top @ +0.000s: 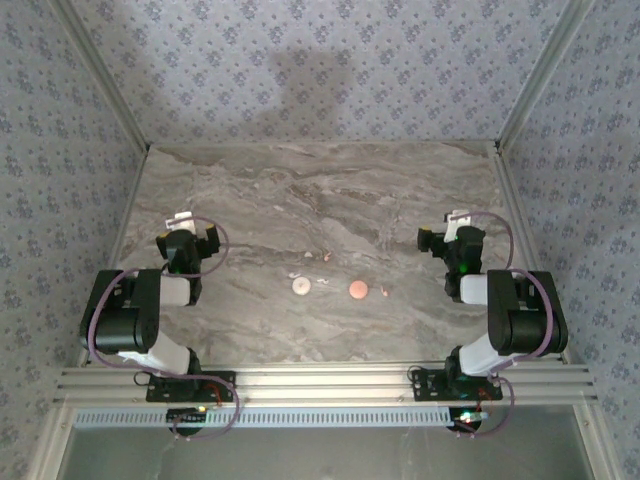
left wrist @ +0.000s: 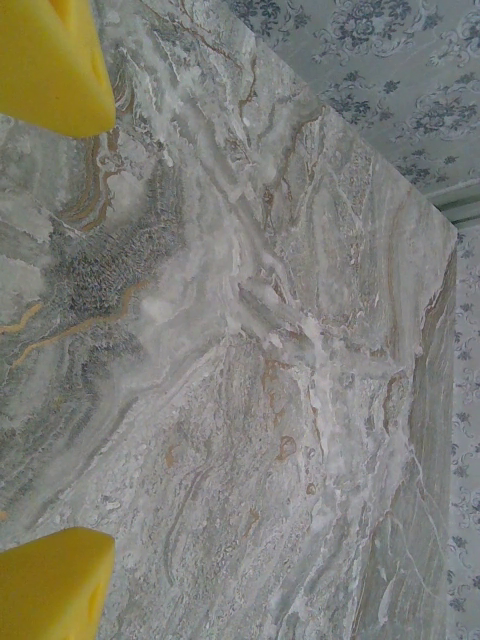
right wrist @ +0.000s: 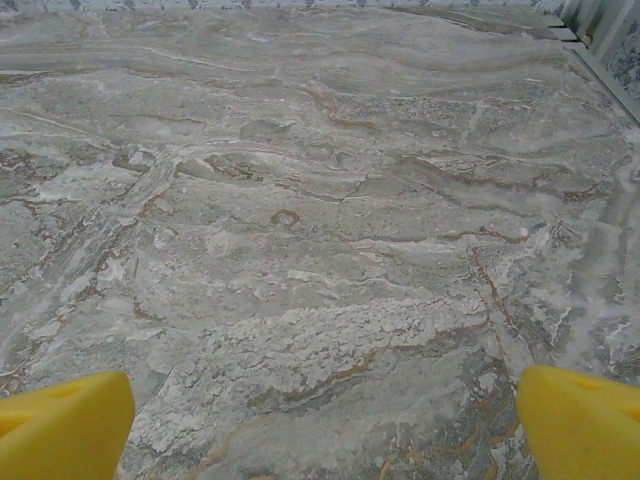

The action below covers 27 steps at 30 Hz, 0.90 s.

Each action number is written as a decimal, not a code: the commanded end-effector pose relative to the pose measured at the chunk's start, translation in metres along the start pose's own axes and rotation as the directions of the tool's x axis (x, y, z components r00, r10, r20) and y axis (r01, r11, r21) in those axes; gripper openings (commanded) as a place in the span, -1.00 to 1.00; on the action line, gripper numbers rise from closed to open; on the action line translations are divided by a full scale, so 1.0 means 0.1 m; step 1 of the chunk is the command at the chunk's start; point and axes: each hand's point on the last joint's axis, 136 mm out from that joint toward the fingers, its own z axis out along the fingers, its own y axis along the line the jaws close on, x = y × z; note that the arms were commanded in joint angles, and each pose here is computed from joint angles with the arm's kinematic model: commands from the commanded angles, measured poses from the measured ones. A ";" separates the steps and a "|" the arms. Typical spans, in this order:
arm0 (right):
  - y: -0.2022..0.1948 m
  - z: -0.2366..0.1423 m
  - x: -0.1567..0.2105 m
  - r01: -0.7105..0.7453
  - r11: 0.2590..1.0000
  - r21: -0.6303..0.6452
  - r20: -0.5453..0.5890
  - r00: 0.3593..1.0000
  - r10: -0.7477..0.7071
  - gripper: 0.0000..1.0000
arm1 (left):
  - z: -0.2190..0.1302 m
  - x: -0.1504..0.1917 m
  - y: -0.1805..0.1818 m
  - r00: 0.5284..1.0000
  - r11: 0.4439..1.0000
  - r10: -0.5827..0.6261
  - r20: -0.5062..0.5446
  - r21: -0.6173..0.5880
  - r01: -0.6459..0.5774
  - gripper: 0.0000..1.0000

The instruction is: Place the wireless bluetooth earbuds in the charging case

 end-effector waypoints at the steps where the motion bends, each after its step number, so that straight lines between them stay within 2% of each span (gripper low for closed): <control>1: 0.00 0.04 -0.04 -0.020 1.000 -0.007 0.007 1.000 0.020 1.00 | 0.03 -0.11 -0.03 1.000 1.000 -0.011 0.021 0.006 0.011 0.99; 9: 0.01 0.02 -0.06 -0.015 1.000 -0.009 0.018 1.000 0.015 1.00 | 0.02 -0.11 -0.03 1.000 1.000 -0.011 0.025 0.007 0.011 0.98; 12: 0.03 0.01 -0.17 -0.002 1.000 -0.014 0.009 1.000 0.002 1.00 | -0.01 -0.16 -0.03 0.999 1.000 0.000 0.035 -0.014 0.001 0.84; 15: 0.05 -0.08 -0.35 -0.008 1.000 -0.016 -0.049 0.999 0.007 1.00 | -0.14 -0.27 -0.17 0.996 0.997 0.071 0.048 0.012 -0.071 0.76; 18: 0.13 -0.20 -0.56 -0.046 0.998 -0.032 -0.096 0.995 0.043 1.00 | -0.26 -0.43 -0.23 0.998 0.998 0.059 -0.014 0.029 -0.059 0.71; 23: 0.34 -0.43 -0.83 -0.037 0.999 -0.002 -0.202 0.979 0.035 1.00 | -0.50 -0.67 -0.44 0.994 0.989 -0.011 -0.106 0.143 0.026 0.65; 25: 0.55 -0.54 -0.86 -0.023 0.998 -0.054 -0.249 0.968 0.009 1.00 | -0.62 -0.69 -0.58 0.986 0.975 -0.030 -0.162 0.214 0.064 0.61; 27: 0.84 -0.66 -0.78 -0.050 0.984 -0.169 -0.319 0.948 -0.007 1.00 | -0.73 -0.70 -0.73 0.978 0.956 -0.029 -0.207 0.279 0.087 0.60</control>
